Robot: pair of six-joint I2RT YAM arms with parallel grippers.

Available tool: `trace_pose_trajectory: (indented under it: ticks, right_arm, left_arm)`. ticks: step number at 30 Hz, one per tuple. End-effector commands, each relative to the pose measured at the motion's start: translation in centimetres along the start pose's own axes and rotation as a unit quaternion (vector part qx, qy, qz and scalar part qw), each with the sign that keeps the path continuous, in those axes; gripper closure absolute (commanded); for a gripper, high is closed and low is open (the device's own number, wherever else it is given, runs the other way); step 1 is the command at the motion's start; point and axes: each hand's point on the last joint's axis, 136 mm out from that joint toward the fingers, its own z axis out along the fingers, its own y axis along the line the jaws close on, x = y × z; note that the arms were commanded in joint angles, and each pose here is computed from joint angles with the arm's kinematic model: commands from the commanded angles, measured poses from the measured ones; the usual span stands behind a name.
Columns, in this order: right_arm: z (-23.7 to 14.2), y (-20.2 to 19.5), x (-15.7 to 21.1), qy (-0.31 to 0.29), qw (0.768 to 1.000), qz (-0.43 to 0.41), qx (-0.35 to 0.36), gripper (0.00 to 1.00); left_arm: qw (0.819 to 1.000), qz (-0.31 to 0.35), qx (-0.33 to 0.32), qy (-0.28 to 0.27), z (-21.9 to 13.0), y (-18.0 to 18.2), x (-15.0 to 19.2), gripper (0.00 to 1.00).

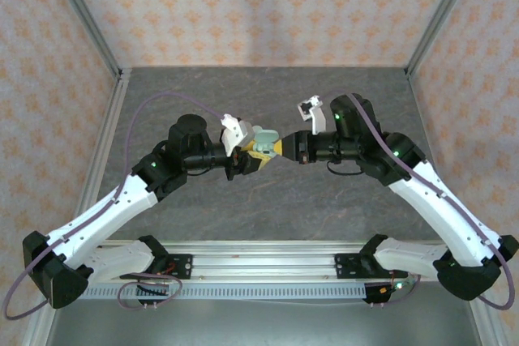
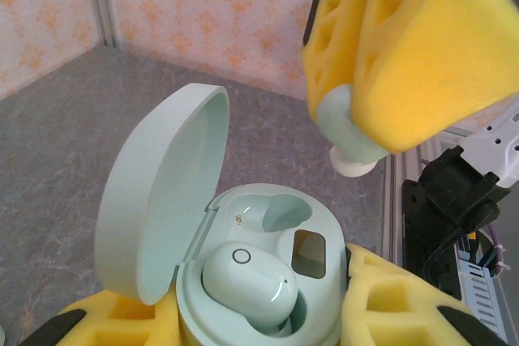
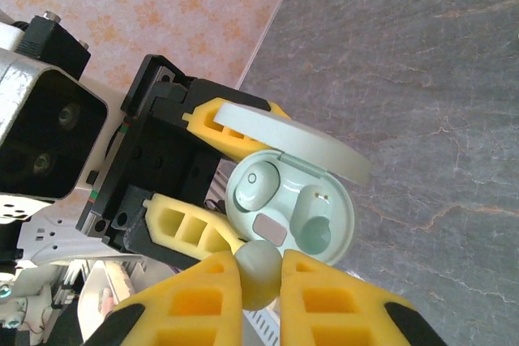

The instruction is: Insert the wireless bluetooth earbuds into the charging case

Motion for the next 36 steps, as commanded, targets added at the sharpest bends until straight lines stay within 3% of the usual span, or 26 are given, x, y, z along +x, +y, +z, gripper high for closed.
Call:
trace_pose_trajectory:
  ticks: [1, 36]
  right_arm:
    - [-0.2, 0.5, -1.0, -0.016, 1.000, -0.024, 0.003, 0.86]
    - [1.8, -0.5, -1.0, -0.003, 0.999, -0.026, 0.018, 0.85]
  left_arm:
    - [1.000, 0.003, 0.013, -0.017, -0.7, -0.9, -1.6, 0.70]
    - [1.000, -0.002, 0.019, -0.018, -0.4, -1.0, -1.5, 0.69]
